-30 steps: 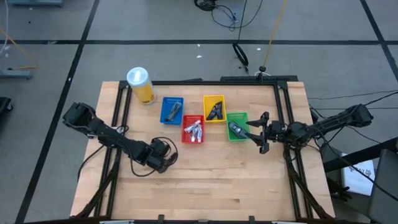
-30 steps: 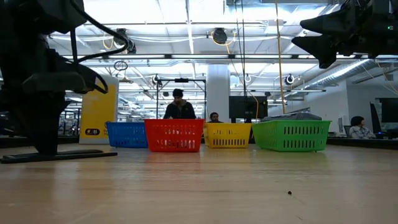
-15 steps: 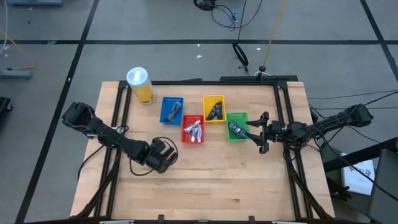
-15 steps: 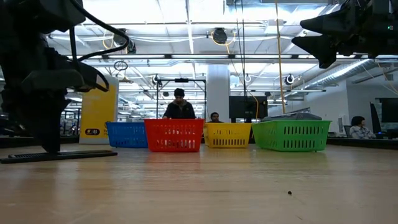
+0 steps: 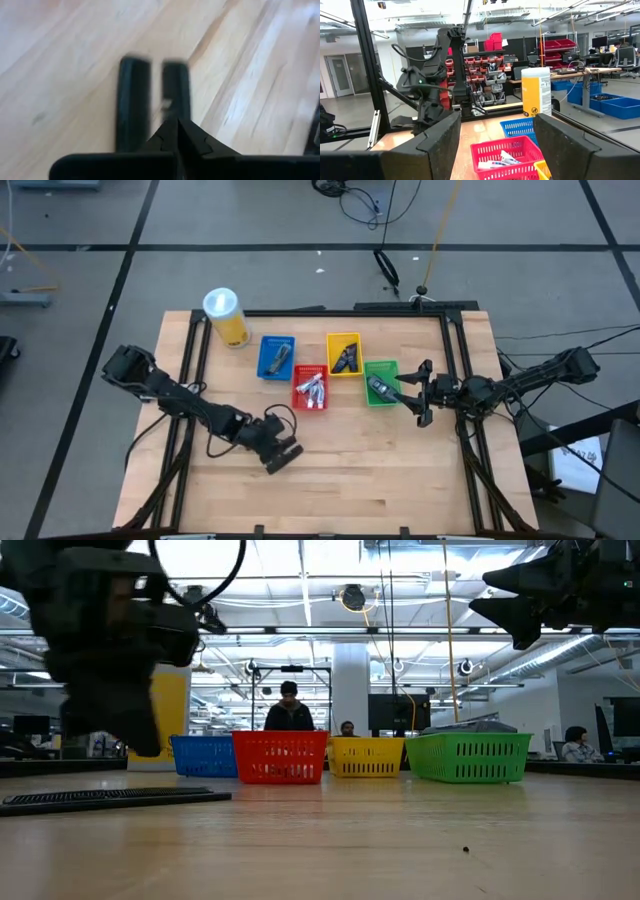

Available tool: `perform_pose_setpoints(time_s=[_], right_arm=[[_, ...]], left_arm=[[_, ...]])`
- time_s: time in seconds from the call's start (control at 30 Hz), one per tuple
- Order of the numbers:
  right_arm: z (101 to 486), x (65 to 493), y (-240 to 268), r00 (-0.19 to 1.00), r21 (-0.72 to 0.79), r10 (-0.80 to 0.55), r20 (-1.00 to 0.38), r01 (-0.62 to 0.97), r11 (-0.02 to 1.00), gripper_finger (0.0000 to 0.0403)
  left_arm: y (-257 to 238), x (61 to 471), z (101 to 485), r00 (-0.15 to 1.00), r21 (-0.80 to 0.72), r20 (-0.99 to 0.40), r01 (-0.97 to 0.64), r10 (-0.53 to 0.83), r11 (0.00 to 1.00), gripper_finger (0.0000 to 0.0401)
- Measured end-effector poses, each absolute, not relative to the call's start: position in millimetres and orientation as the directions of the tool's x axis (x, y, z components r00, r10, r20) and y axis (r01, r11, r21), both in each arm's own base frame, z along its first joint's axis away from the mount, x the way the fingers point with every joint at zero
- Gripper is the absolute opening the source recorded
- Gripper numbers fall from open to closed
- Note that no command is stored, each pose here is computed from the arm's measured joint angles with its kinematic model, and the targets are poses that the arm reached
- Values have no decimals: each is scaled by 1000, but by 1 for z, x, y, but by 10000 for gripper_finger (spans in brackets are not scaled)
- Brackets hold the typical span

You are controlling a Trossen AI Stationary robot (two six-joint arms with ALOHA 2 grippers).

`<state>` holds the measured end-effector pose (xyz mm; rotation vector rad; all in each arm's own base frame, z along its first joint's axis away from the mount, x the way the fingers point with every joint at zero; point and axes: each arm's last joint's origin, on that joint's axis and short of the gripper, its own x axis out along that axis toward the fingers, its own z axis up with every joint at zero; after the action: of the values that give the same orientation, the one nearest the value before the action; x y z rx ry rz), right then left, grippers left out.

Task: Pick & Place Travel size toiletries
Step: Put the black comb into the blue bin

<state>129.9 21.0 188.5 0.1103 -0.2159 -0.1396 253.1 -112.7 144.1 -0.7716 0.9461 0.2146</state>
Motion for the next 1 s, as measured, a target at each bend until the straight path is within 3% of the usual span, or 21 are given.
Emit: perform_pose_setpoints(time_s=[0.1,0.27,0.4,0.63,0.73,1.0], right_arm=[[189,130,21,967,124,-150,206,126,984,242],[187,132,24,977,120,-100,188,79,990,242],[188,147,35,998,42,-63,16,62,997,241],[216,214,68,976,-111,-86,-202,65,992,217],[227,251,82,975,-151,-78,-207,47,987,207],[201,335,109,943,-185,28,-331,-94,978,184]], left_arm=[[-111,262,144,645,-529,-750,-453,-145,718,0],[-110,265,144,655,-466,-738,-323,-161,824,0],[-115,256,148,645,-371,-756,-288,-107,883,0],[-119,240,152,444,-249,-894,-397,-53,883,0],[-121,231,150,366,-219,-929,-426,-54,878,0],[-127,222,147,313,-185,-949,-445,-42,876,0]])
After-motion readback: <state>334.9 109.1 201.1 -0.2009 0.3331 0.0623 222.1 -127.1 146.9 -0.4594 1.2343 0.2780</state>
